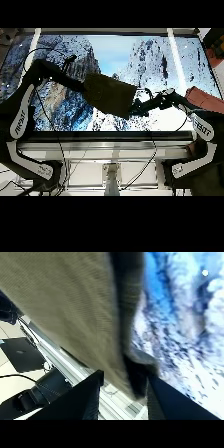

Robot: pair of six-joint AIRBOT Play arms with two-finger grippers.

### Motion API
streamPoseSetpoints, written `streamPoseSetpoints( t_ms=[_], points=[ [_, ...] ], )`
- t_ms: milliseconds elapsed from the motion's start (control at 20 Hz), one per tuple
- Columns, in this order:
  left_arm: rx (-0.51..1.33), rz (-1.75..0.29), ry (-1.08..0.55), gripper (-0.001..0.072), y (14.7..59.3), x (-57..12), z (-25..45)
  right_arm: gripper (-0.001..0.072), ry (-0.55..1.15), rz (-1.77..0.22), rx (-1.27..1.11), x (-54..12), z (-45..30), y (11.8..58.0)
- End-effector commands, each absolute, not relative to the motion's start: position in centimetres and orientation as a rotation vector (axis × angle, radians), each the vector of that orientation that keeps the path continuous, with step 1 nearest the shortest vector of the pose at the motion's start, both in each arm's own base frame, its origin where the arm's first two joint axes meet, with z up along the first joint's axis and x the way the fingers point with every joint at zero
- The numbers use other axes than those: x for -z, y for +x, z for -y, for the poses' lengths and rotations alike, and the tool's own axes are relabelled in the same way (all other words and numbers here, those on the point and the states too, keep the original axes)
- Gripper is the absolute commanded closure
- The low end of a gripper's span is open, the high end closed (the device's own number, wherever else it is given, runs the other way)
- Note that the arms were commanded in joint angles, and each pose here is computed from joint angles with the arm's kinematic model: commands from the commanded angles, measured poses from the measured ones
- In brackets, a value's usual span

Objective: Fold the clothes and pants, and hang the long-sleeved shirts on hangers.

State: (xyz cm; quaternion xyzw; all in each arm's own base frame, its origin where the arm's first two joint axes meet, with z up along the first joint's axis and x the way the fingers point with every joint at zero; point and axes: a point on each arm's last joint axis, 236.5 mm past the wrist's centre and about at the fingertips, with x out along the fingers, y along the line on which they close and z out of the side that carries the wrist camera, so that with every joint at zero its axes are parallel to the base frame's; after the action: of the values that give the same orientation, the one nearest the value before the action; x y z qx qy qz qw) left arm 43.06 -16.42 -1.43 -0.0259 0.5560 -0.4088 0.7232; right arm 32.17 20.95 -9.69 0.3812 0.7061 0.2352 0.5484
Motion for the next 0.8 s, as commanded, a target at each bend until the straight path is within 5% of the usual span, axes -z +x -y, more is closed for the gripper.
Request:
streamPoseSetpoints(
  t_ms=[0,150,250,400,550,750],
  points=[
    [0.902,-1.226,-0.056,0.0677,43.1,1.4,16.4,0.0409,0.927,-1.648,-0.574,9.2,-22.9,32.6],
    [0.902,-1.227,-0.057,0.0677,43.1,1.4,16.4,0.0421,0.936,-1.655,-0.605,8.7,-24.4,32.1],
    [0.878,-1.245,-0.088,0.0677,43.1,1.4,16.4,0.0695,0.957,-1.668,-0.638,8.0,-25.1,31.6],
    [0.825,-1.234,-0.124,0.0679,44.0,1.4,16.3,0.0696,1.048,-1.553,-0.748,3.9,-26.3,33.1],
    [0.691,-1.085,-0.221,0.0680,47.6,-2.1,16.2,0.0695,1.201,-1.238,-0.831,-4.9,-24.9,37.9],
    [0.633,-0.737,-0.246,0.0680,51.2,-12.9,17.6,0.0695,1.124,-0.908,-0.861,-15.2,-20.4,42.5]
  ],
)
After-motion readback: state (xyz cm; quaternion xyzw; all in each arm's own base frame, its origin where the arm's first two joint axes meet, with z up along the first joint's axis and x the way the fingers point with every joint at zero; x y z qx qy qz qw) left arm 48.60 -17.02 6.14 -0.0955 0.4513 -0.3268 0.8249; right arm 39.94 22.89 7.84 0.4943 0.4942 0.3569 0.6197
